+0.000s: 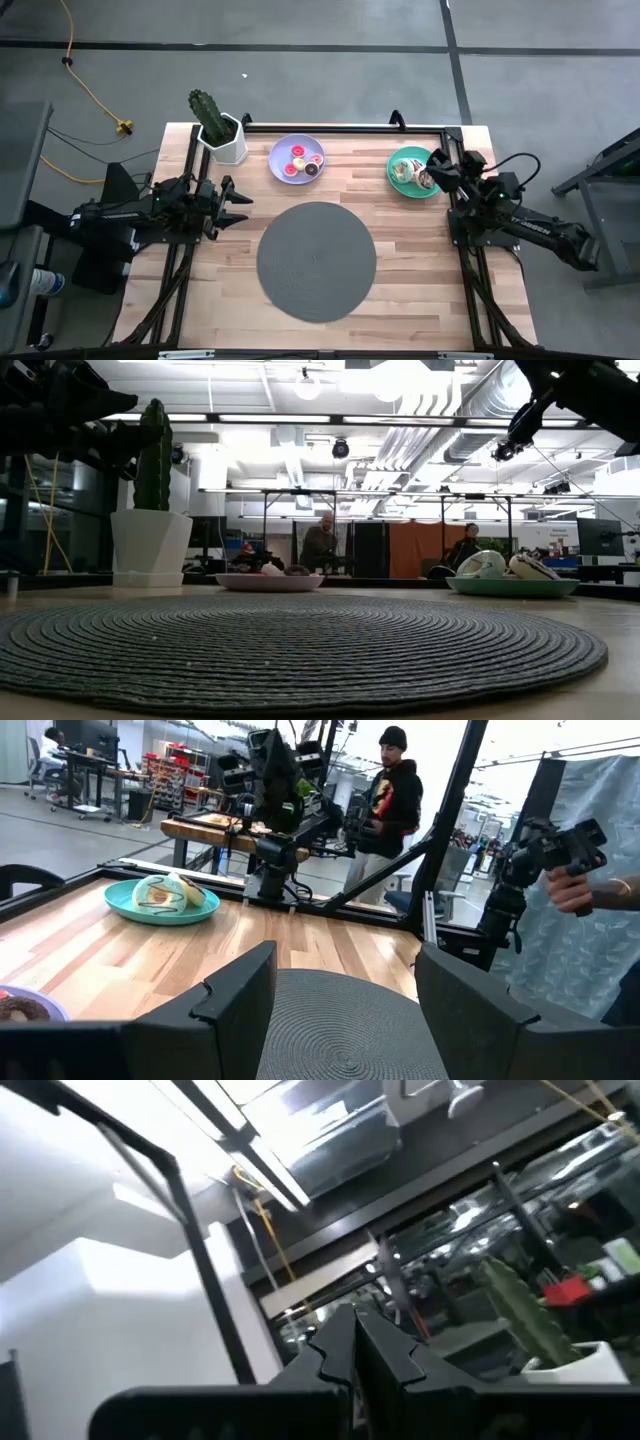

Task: Pick & Place donuts
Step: Return to Home Position

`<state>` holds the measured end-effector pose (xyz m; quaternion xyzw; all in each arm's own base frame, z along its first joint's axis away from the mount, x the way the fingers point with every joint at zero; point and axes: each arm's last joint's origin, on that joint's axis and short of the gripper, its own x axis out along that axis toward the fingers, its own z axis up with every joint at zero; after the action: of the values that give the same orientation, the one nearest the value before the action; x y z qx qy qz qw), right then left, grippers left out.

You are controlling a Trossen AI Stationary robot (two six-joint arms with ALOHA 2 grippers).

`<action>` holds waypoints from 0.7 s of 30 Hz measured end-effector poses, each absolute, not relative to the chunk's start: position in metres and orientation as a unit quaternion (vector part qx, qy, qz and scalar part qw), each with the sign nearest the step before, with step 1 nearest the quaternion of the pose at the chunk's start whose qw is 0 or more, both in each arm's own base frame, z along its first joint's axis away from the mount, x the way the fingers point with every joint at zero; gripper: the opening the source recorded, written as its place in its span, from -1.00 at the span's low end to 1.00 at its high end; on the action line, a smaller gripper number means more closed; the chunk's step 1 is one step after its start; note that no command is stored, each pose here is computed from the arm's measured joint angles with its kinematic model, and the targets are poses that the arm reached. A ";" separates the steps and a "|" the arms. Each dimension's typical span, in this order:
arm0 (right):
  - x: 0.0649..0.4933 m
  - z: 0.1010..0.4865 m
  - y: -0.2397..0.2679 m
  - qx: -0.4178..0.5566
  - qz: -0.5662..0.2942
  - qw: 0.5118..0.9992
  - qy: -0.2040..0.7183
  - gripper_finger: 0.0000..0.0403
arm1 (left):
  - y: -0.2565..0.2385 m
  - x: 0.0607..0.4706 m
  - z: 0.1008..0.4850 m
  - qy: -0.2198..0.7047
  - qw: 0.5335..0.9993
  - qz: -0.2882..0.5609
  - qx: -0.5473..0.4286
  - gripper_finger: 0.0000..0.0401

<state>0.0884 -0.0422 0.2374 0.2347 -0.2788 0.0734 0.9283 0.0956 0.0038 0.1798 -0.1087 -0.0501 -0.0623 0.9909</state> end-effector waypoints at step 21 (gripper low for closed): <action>0.098 0.220 -0.019 0.261 0.164 0.927 -0.215 -1.00 | 0.004 0.096 0.180 -0.050 0.991 -0.062 -0.109 0.15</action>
<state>0.0984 -0.0189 0.2197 0.2609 -0.2154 0.1636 0.9267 0.0956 0.0038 0.1799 -0.1087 -0.0503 -0.0621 0.9909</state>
